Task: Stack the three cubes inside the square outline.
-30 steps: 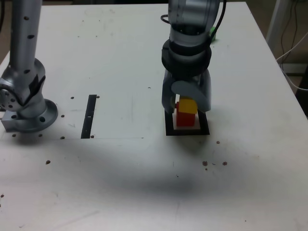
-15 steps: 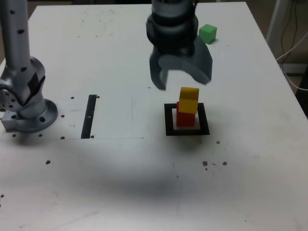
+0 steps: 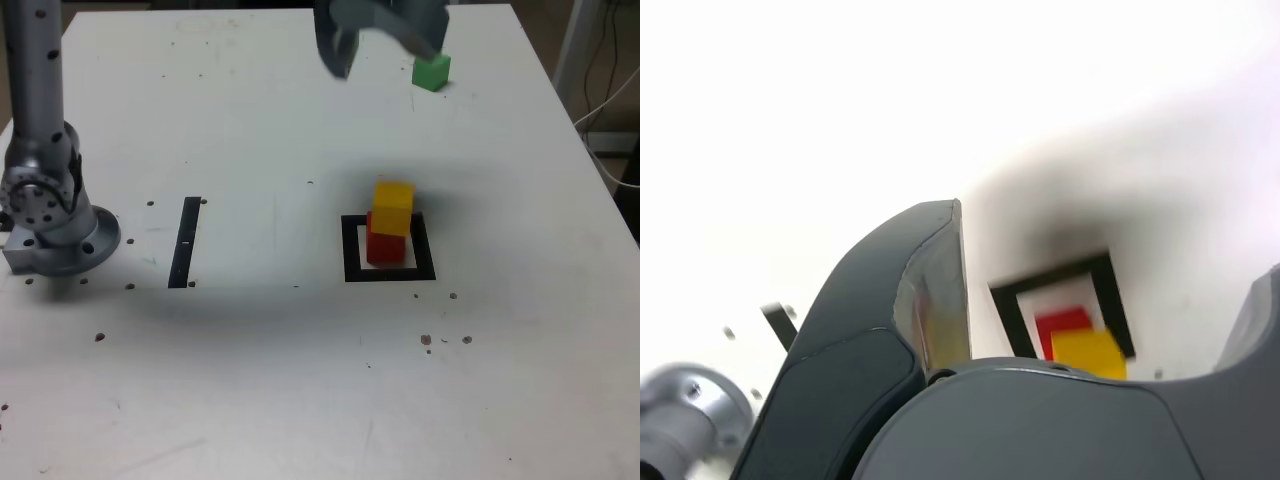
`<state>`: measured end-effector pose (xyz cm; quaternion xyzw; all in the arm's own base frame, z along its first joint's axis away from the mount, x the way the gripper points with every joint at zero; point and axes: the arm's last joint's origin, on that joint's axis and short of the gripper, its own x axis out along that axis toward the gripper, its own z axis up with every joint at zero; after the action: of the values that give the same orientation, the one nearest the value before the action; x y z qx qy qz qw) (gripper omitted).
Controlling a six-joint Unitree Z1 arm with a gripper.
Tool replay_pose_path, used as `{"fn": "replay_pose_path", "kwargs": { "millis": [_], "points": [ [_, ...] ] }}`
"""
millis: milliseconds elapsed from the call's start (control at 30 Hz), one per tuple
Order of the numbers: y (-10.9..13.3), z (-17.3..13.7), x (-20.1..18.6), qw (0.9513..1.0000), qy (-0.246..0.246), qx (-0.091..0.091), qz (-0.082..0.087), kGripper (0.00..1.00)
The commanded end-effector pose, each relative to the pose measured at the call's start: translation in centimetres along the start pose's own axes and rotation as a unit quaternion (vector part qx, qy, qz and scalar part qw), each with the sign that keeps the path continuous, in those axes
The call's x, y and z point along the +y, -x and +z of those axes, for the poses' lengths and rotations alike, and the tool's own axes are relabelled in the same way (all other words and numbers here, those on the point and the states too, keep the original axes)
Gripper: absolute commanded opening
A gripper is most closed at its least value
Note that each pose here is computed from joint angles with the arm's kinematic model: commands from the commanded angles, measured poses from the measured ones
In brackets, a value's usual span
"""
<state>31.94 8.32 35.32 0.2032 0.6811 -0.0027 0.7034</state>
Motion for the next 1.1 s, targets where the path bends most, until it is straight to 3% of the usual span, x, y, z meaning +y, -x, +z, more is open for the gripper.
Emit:
{"fn": "replay_pose_path", "kwargs": {
  "millis": [0,200,533,900,1067],
  "points": [
    [-0.5,-0.4,2.4,0.9994,-0.033,0.003,0.004,1.0],
    [-2.3,-0.7,8.0,0.9985,-0.052,0.013,0.005,0.99],
    [-6.4,1.9,14.1,0.9943,-0.099,0.037,0.013,0.98],
    [-10.7,4.0,17.4,0.9926,-0.114,0.038,0.017,0.95],
    [-13.2,4.5,18.3,0.9917,-0.119,0.048,0.004,0.95]
  ]
}}
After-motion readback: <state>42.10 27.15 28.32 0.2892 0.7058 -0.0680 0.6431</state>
